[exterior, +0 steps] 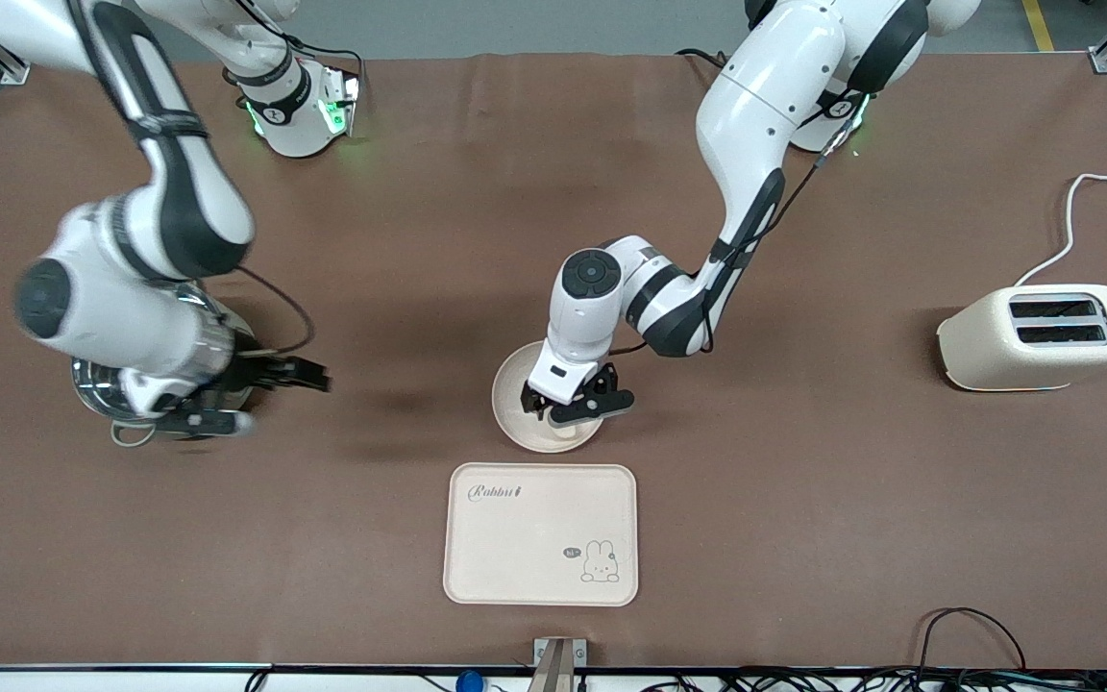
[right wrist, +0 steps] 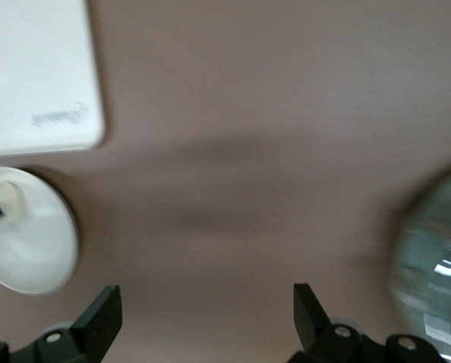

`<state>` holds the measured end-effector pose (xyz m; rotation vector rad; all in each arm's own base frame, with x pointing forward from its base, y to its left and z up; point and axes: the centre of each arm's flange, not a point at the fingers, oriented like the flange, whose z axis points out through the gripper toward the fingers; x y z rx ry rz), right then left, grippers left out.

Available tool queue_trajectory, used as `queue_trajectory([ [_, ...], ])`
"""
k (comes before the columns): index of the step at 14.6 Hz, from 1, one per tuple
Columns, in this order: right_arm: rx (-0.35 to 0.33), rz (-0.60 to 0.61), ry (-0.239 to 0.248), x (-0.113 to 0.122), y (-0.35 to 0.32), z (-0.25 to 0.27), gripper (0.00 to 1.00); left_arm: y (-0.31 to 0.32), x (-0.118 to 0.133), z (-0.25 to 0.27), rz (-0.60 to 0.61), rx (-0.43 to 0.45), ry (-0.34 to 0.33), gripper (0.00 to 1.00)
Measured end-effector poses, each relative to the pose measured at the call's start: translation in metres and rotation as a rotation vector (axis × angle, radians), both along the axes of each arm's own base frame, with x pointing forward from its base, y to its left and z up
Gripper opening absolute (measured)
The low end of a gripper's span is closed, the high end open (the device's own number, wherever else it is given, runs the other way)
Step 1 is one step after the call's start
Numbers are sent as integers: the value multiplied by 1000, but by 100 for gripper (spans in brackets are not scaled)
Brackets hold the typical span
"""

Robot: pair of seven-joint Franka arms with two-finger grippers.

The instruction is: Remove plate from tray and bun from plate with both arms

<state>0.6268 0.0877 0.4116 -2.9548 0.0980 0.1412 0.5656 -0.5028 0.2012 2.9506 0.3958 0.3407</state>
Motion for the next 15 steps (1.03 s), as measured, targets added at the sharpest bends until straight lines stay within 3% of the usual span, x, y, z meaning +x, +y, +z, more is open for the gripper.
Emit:
queue_trajectory([
  [2,-52,23,32,0,-33,34,100,7,5,-12,6,1,-15,100],
  [5,-107,56,19,-3,-77,90,100,9,7,-23,6,2,-20,95],
  [6,-117,52,9,-7,-90,109,100,6,4,-22,6,-1,-21,89],
  [11,-174,15,-54,-47,-124,197,100,-11,-5,-12,13,-17,-28,37],
  [14,-197,14,-62,-63,-125,217,100,-8,-2,-3,21,0,-25,14],
  [15,-200,15,-62,-63,-125,217,100,-6,1,2,24,6,-27,12],
])
